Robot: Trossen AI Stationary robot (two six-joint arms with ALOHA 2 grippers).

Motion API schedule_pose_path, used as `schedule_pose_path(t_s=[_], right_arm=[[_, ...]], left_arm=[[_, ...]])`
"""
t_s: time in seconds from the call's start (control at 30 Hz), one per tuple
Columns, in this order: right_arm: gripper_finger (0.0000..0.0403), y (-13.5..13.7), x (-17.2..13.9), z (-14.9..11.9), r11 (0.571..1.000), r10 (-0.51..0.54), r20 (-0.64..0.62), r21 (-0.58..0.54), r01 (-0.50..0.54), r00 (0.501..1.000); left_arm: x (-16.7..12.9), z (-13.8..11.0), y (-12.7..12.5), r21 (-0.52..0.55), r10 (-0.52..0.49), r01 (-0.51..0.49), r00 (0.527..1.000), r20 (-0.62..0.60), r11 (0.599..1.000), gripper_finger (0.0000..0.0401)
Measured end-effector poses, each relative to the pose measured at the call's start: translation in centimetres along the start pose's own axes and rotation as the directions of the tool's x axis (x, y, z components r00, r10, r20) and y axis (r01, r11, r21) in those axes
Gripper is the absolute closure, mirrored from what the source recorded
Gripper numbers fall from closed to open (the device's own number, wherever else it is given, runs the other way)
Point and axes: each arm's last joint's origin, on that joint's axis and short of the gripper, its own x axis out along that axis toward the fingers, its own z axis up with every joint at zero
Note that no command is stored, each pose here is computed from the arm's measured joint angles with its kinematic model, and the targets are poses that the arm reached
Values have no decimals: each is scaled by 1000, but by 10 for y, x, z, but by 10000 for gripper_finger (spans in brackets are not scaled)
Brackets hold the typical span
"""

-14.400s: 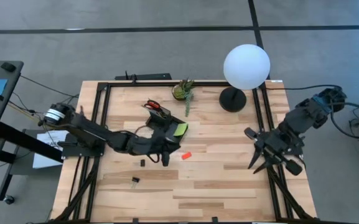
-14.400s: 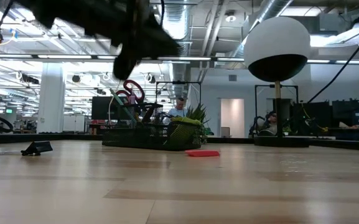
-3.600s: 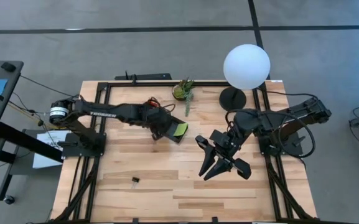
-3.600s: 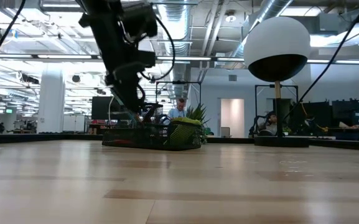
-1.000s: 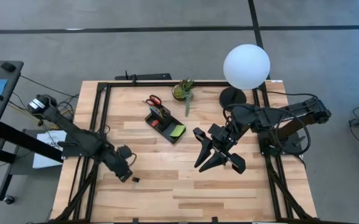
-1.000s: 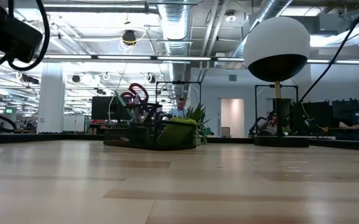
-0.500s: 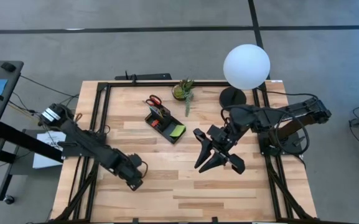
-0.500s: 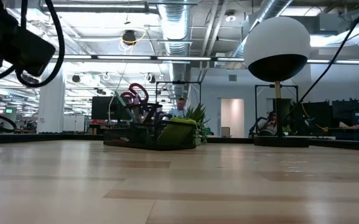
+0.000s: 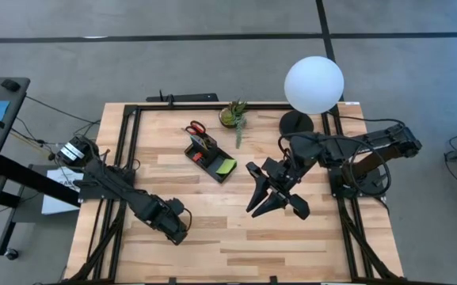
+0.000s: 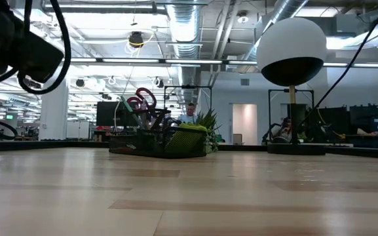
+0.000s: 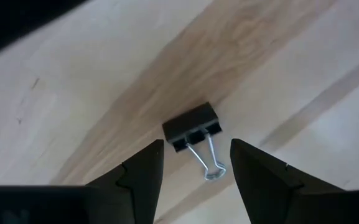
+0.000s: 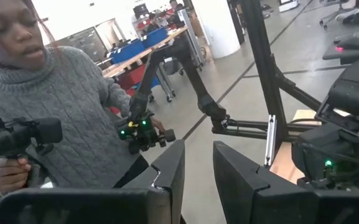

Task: Pick and place office supplies into organizer
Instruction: Put the binder clip into the black desk organizer

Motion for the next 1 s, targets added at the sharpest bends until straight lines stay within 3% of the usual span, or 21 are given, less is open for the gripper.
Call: schedule_pose_path(t_s=[0.4, 1.0], right_arm=[[327, -7, -4, 0, 999, -30, -13, 17, 30, 999], [327, -8, -4, -2, 999, -33, -29, 26, 34, 999]], left_arm=[[0, 5, 1, -32, 9, -8, 1000, 10, 999, 219], [0, 5, 2, 11, 20, -20, 999, 42, 1000, 203]])
